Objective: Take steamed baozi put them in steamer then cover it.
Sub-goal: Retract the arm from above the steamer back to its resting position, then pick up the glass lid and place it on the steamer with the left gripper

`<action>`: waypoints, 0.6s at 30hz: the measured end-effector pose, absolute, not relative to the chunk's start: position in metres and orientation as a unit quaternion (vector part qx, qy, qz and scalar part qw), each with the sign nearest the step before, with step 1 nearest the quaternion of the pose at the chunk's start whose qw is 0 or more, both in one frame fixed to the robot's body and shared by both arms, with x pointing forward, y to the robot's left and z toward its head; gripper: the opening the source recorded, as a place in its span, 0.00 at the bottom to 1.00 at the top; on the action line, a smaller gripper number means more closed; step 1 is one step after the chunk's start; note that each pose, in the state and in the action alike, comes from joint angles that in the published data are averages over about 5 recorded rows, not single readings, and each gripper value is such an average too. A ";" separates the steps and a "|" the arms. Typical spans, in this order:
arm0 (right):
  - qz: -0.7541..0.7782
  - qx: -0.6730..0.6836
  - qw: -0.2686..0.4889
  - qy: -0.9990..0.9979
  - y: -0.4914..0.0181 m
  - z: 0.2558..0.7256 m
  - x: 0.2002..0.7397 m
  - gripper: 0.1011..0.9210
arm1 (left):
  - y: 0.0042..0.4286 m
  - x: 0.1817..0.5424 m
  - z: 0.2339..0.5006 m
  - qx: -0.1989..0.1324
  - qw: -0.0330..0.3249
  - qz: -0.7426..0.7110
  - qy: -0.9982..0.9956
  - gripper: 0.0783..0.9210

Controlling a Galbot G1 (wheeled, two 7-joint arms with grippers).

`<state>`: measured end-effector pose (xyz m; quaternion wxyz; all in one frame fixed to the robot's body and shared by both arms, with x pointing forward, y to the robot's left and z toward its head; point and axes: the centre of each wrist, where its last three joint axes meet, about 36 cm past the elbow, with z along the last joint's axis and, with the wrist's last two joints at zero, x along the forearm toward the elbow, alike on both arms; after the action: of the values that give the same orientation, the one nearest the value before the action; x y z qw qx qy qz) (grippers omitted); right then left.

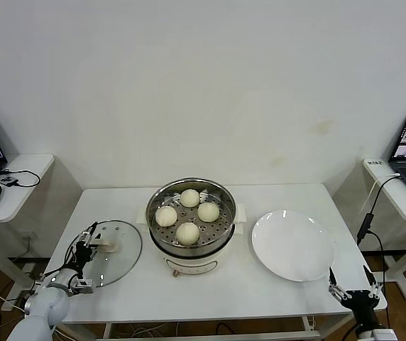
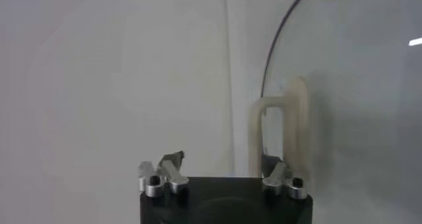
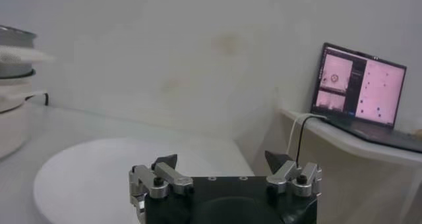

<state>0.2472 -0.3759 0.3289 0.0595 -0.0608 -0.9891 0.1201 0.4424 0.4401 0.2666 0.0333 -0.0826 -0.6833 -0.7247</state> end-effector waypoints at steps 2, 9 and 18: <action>0.120 -0.060 0.060 -0.989 -0.376 0.328 0.247 0.88 | 0.441 0.441 0.265 -0.087 0.036 -0.726 -0.681 0.53; 0.123 -0.057 0.063 -0.989 -0.376 0.325 0.247 0.88 | 0.440 0.440 0.262 -0.094 0.038 -0.724 -0.682 0.29; 0.128 -0.051 0.066 -0.988 -0.376 0.324 0.246 0.88 | 0.442 0.435 0.260 -0.082 0.028 -0.715 -0.694 0.08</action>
<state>0.2456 -0.3761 0.3237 0.0665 -0.0506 -0.9882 0.1282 0.4351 0.4417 0.2603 0.0278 -0.0823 -0.6938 -0.7149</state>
